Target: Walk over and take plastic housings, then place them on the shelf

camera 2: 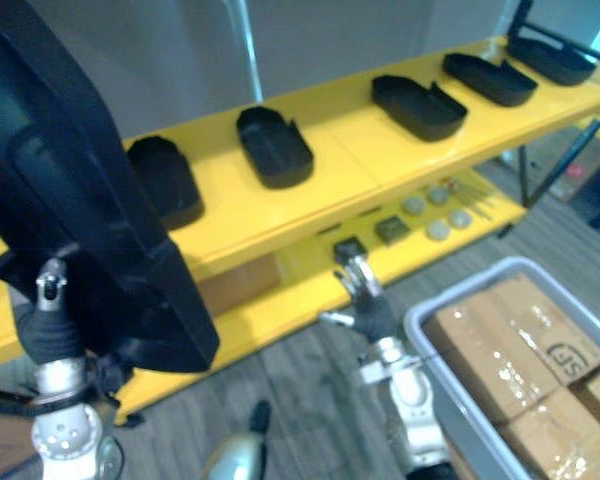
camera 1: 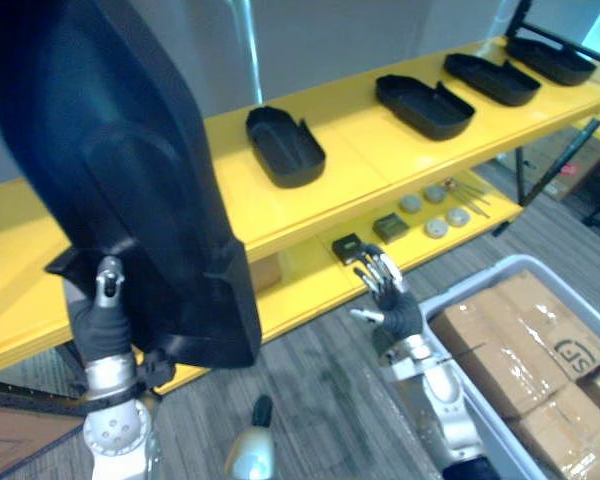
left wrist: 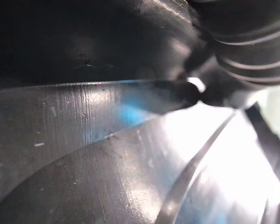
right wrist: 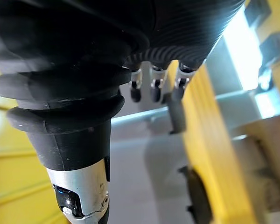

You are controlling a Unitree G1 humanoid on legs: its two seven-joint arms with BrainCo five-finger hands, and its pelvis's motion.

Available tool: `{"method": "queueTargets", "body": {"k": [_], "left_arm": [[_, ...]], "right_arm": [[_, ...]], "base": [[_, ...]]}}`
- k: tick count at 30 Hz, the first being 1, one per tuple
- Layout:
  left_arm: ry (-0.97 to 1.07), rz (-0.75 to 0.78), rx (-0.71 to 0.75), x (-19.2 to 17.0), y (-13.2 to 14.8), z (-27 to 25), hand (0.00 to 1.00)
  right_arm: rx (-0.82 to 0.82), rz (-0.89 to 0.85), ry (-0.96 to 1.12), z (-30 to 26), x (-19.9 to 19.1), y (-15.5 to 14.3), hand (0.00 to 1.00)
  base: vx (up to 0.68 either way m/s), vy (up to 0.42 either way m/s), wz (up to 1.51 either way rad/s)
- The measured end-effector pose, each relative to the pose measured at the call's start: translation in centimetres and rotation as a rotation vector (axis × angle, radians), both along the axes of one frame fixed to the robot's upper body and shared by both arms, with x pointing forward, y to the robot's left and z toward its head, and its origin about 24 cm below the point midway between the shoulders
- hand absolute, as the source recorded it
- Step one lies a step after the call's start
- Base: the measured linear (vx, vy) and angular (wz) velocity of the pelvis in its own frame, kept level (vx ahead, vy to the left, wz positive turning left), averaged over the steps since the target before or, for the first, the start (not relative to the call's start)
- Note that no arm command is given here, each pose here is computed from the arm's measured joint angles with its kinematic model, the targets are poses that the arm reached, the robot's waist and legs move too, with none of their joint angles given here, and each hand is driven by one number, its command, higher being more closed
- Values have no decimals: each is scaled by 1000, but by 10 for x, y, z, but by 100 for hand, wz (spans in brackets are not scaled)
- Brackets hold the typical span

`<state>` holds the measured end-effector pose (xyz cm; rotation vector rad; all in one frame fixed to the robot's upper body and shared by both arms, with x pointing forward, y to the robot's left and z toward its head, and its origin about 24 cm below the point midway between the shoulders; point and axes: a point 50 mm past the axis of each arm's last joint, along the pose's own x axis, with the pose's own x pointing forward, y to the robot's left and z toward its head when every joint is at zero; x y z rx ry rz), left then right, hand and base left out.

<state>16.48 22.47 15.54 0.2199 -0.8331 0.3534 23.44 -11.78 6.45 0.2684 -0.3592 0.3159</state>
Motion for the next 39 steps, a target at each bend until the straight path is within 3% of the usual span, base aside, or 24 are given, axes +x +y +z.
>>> {"method": "queueTargets", "body": {"k": [5,10,15,24,27,29,31,33,36,39], "left_arm": [[-44,62,46,0,9,11,100],[-99,86,2,20,14,21,100],[-24,94,-69,38,13,8,100],[74,127,-190,10,9,-21,100],[46,71,-169,9,5,-13,100],[41,64,-157,9,5,-12,100],[52,79,-155,9,7,-12,100],[69,141,-118,6,18,-10,100],[121,298,-62,1,47,-12,100],[247,464,-60,-4,77,-28,100]], "right_arm": [[18,4,-86,16,8,8,0],[-14,79,-204,40,20,20,0],[-69,200,-302,60,23,38,0],[-130,372,-550,108,14,68,0],[-158,338,-599,117,7,69,0],[-185,224,-557,114,12,63,0],[-189,26,-475,108,22,38,0],[-131,-342,-346,92,24,-29,0],[-72,-738,-254,77,-3,-106,0],[-102,-974,-167,60,-37,-151,0]], "base": [[271,139,33],[224,10,47],[147,-215,106],[171,-215,67],[85,-28,85],[52,30,40],[17,38,16],[-38,60,4],[-45,75,-18],[25,48,-55]]}}
